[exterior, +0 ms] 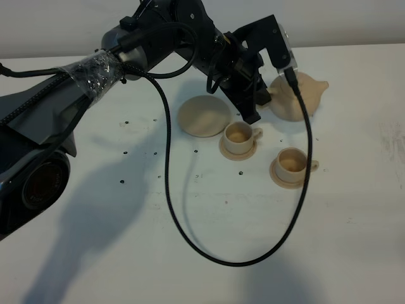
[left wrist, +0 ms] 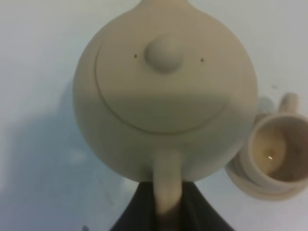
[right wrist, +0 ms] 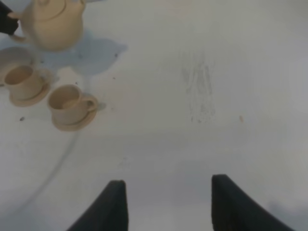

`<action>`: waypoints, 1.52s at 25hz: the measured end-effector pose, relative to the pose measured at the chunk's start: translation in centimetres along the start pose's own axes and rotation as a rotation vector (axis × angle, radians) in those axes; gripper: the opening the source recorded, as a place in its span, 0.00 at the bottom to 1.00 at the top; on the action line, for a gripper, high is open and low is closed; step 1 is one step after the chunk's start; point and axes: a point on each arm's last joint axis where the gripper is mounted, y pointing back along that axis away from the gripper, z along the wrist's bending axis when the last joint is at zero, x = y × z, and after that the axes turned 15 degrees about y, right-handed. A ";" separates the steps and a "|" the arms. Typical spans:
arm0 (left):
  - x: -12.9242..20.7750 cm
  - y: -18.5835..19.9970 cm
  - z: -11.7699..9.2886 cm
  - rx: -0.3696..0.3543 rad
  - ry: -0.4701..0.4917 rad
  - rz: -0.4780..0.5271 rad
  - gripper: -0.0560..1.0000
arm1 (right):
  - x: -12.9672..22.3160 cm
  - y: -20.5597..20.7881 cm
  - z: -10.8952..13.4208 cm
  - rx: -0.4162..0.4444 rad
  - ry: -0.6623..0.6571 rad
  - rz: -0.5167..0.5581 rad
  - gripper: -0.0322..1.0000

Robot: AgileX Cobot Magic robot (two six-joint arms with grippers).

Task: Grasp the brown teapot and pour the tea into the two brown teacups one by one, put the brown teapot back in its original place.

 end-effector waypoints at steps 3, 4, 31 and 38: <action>0.2 0.0 -0.2 0.026 -0.016 0.024 0.13 | 0.0 0.0 0.0 0.000 0.000 0.000 0.43; 0.3 0.0 -0.3 0.033 -0.020 0.030 0.13 | 0.0 0.0 0.0 0.000 0.000 0.000 0.43; 2.0 0.8 0.6 0.084 -0.139 0.138 0.13 | 0.0 0.0 0.0 0.000 -0.001 0.000 0.43; 2.2 1.0 1.0 0.090 -0.165 0.127 0.13 | 0.0 0.0 0.0 0.000 0.000 0.000 0.43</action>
